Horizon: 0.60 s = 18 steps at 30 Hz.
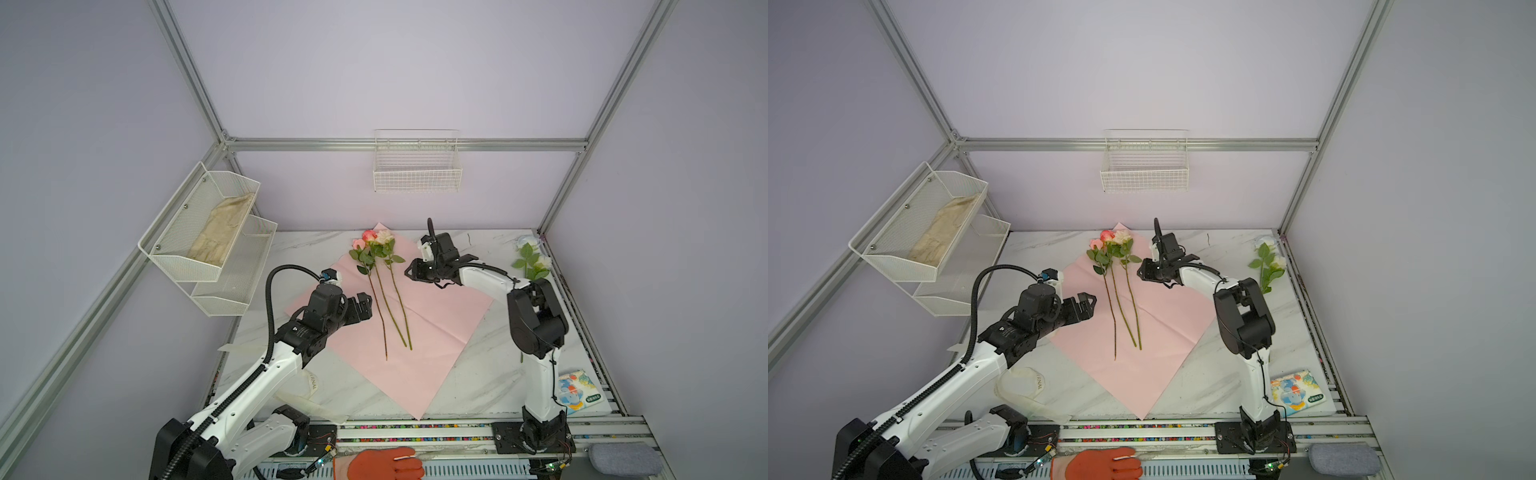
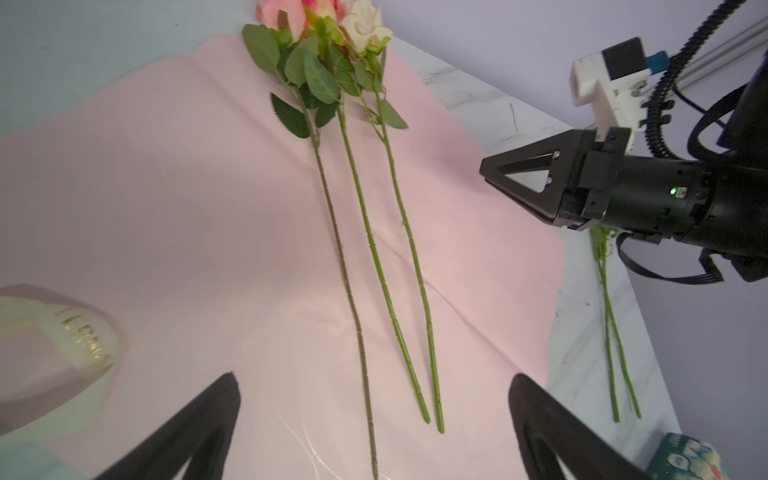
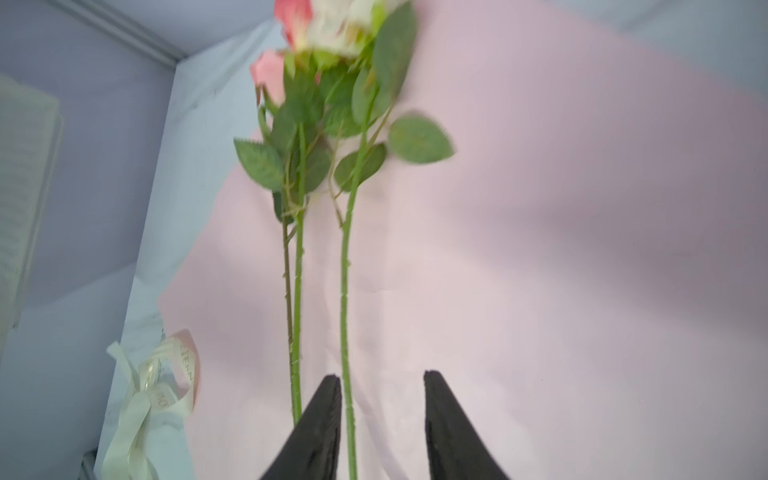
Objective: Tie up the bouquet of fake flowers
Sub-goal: 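Carry the cream rose with right gripper and lay it beside the others, then grasp the white rose stem with right gripper while left gripper reaches over stems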
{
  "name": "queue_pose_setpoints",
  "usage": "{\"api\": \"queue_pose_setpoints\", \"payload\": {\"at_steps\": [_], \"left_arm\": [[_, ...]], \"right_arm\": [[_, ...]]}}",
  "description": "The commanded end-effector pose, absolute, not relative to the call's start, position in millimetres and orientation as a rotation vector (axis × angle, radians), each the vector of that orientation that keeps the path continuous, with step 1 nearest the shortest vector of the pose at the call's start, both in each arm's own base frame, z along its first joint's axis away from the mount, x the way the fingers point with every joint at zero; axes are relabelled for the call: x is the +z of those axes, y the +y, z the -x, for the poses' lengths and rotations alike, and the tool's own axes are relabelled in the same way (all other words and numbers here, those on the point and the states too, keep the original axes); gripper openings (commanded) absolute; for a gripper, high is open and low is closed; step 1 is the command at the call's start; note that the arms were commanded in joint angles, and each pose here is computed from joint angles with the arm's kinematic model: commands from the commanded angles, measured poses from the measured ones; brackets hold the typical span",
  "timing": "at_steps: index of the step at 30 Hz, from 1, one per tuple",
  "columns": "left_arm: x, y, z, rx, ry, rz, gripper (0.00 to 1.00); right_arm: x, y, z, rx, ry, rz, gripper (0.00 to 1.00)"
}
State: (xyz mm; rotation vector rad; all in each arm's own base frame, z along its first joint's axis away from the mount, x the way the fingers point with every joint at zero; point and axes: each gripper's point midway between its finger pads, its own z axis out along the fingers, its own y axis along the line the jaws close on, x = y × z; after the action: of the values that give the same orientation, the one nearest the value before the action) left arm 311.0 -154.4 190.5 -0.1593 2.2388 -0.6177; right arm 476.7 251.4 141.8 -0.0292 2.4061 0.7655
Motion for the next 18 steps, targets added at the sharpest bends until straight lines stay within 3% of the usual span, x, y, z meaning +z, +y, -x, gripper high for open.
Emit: {"api": "queue_pose_setpoints", "payload": {"at_steps": [1, 6, 9, 14, 18], "left_arm": [[200.6, -192.6, -312.5, -0.841, 2.209, 0.018, 1.00], [196.0, -240.3, -317.9, -0.940, 2.248, -0.106, 1.00], [194.7, -270.7, -319.1, -0.982, 2.266, -0.181, 1.00], [184.4, -305.9, -325.8, -1.022, 2.293, -0.252, 1.00], [183.8, -315.7, -329.5, -1.039, 2.292, -0.273, 1.00]], "right_arm": [[152.9, 143.4, -489.5, 0.505, 2.343, -0.164, 0.36], [143.7, -15.7, -468.8, 0.213, 2.306, -0.483, 0.37], [135.1, -76.5, -453.0, 0.136, 2.296, -0.618, 0.36], [101.1, -91.5, -447.5, 0.179, 2.409, -0.634, 0.36], [73.3, -105.0, -443.3, 0.066, 2.515, -0.664, 0.35]]}}
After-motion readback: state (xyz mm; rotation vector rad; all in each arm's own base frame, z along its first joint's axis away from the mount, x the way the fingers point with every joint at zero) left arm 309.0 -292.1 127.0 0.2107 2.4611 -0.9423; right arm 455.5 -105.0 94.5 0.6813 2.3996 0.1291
